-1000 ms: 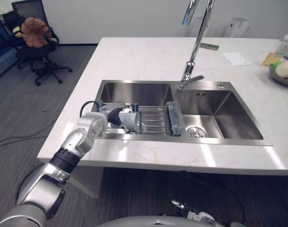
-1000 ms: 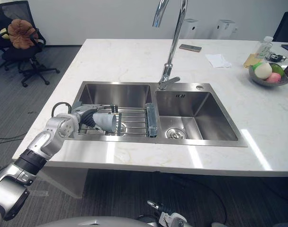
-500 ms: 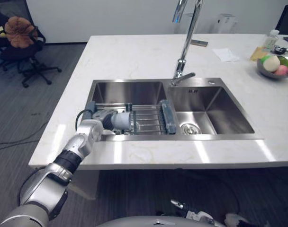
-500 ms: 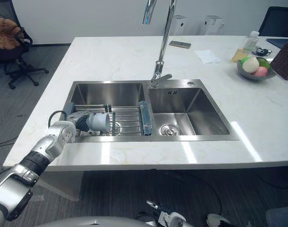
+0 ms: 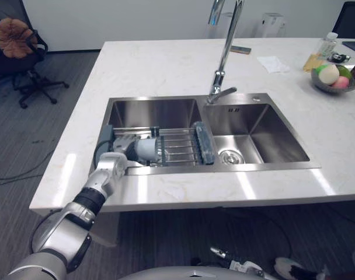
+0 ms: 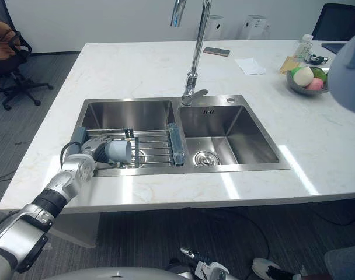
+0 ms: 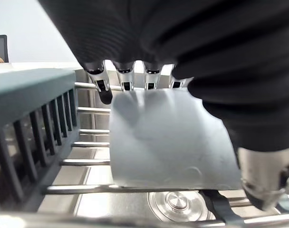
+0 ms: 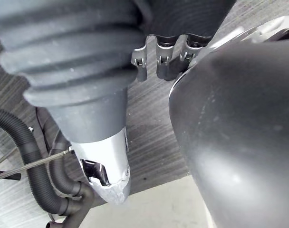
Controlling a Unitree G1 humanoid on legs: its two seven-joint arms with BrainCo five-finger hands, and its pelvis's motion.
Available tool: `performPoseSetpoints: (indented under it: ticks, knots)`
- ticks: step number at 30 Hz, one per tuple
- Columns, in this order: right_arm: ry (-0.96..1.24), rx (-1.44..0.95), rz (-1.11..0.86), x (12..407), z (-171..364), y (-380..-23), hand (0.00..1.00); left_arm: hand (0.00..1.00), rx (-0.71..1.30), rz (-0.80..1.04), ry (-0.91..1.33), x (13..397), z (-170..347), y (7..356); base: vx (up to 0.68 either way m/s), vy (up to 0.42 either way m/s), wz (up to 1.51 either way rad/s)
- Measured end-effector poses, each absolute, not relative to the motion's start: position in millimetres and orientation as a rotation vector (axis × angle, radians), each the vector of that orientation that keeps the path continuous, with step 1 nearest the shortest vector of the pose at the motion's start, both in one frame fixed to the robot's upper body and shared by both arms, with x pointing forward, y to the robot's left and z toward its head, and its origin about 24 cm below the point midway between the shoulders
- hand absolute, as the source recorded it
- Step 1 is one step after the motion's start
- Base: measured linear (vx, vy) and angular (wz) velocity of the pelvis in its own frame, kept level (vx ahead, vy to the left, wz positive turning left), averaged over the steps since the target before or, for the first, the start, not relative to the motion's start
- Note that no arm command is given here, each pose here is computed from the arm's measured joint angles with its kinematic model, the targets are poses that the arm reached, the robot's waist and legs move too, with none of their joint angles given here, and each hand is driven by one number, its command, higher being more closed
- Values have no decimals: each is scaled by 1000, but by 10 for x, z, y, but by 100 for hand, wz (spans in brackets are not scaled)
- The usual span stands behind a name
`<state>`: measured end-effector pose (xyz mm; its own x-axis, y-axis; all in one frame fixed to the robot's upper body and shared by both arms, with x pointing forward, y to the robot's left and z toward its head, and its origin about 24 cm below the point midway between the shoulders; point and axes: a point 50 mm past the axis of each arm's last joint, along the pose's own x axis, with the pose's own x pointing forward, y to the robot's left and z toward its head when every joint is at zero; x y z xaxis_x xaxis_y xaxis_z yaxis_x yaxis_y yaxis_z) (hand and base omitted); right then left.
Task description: Walk over to the sink, pick up the cup, carry it to the dishwasher, place the cup inside the dishwasher, then close the dishwasher door
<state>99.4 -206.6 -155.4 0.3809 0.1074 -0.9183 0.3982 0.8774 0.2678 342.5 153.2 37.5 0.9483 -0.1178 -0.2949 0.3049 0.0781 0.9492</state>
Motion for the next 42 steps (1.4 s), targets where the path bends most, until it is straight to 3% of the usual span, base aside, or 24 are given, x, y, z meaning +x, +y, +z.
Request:
performPoseSetpoints:
  ticks: [16,17,42]
  knots:
    - [1184,487,-175,979,-1554,-2087,0,0,1472,-345,228,3427,288,1575,-15,-7,-4]
    - [1185,485,-173,978,-1555,-2087,0,100,1466,-343,236,3429,284,1591,-33,-19,-3]
    - [1213,490,-163,963,-1548,-2129,0,100,1329,-333,248,3443,249,1618,-10,-5,-1]
